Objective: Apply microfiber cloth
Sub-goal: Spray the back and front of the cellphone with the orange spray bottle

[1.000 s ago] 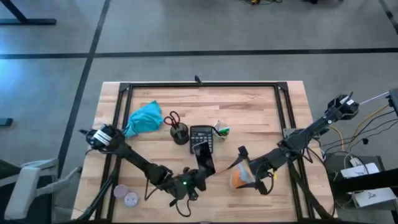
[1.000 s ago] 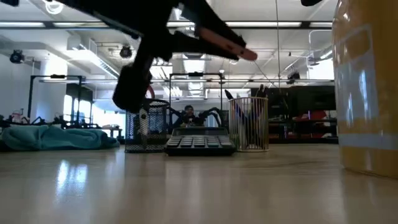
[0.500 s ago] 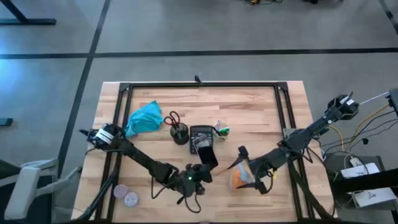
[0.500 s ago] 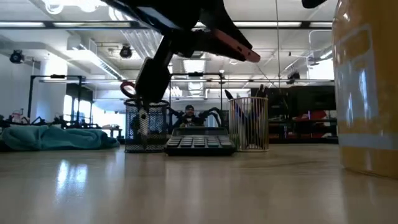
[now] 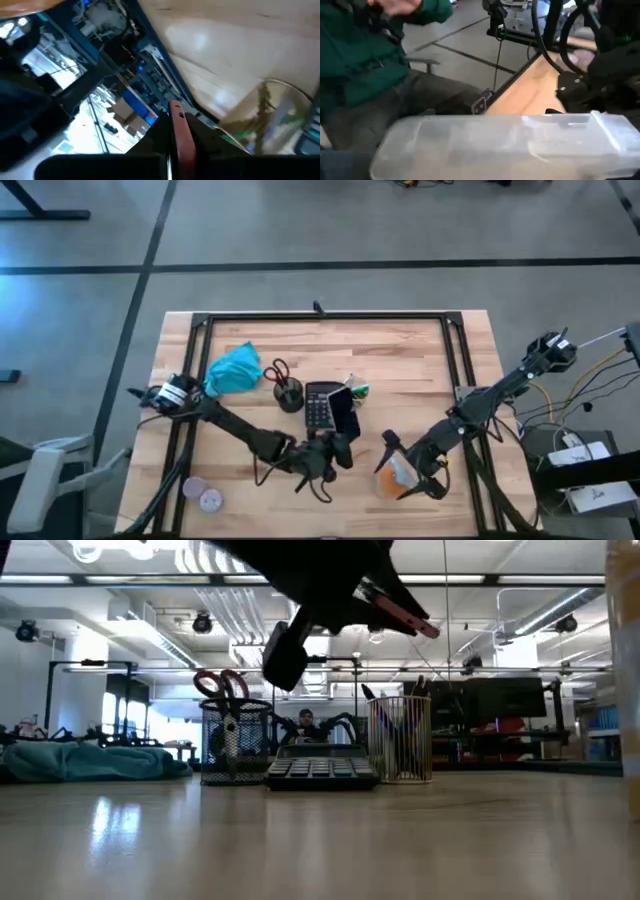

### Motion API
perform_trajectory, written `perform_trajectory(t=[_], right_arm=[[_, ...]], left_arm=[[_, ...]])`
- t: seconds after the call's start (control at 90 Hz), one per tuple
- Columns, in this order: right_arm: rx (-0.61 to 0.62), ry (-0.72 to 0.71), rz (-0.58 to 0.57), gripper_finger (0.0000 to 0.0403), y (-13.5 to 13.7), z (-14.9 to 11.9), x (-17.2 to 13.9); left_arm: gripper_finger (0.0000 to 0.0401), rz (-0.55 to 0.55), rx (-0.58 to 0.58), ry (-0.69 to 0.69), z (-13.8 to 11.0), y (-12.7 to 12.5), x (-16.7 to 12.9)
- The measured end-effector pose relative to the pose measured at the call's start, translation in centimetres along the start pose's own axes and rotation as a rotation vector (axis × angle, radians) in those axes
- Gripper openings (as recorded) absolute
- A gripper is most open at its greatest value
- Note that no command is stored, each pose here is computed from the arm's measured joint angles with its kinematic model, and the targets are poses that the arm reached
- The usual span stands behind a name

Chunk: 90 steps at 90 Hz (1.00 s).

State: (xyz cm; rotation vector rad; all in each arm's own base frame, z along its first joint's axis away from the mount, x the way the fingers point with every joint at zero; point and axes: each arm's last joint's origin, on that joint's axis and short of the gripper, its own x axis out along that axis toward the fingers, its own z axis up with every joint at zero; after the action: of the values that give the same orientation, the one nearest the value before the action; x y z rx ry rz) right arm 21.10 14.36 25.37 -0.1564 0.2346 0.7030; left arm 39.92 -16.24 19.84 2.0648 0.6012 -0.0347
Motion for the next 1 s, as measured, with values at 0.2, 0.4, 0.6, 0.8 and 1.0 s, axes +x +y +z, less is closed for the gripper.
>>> perform_trajectory(t=[0.2,0.4,0.6,0.8,1.0], right_arm=[[-0.076,-0.036,-0.086,0.0355,-0.5,0.8,-1.0],[-0.055,-0.057,-0.116,0.0355,-0.2,1.8,-4.1],[-0.033,-0.112,-0.123,0.0355,0.0,1.2,-5.3],[-0.025,-0.087,-0.156,0.0355,-0.3,-0.1,-3.3],[-0.02,-0.074,-0.165,0.0355,-0.7,-0.3,-1.8]], left_arm=[[0.0012,0.01,-0.017,0.004,0.3,0.6,0.5],[0.0012,0.02,-0.014,-0.029,0.3,0.6,0.7],[0.0012,0.056,-0.009,-0.05,-0.1,0.9,1.1],[0.0012,0.067,-0.016,-0.039,-0.4,1.0,1.4],[0.0012,0.066,-0.02,-0.04,-0.4,1.0,1.4]])
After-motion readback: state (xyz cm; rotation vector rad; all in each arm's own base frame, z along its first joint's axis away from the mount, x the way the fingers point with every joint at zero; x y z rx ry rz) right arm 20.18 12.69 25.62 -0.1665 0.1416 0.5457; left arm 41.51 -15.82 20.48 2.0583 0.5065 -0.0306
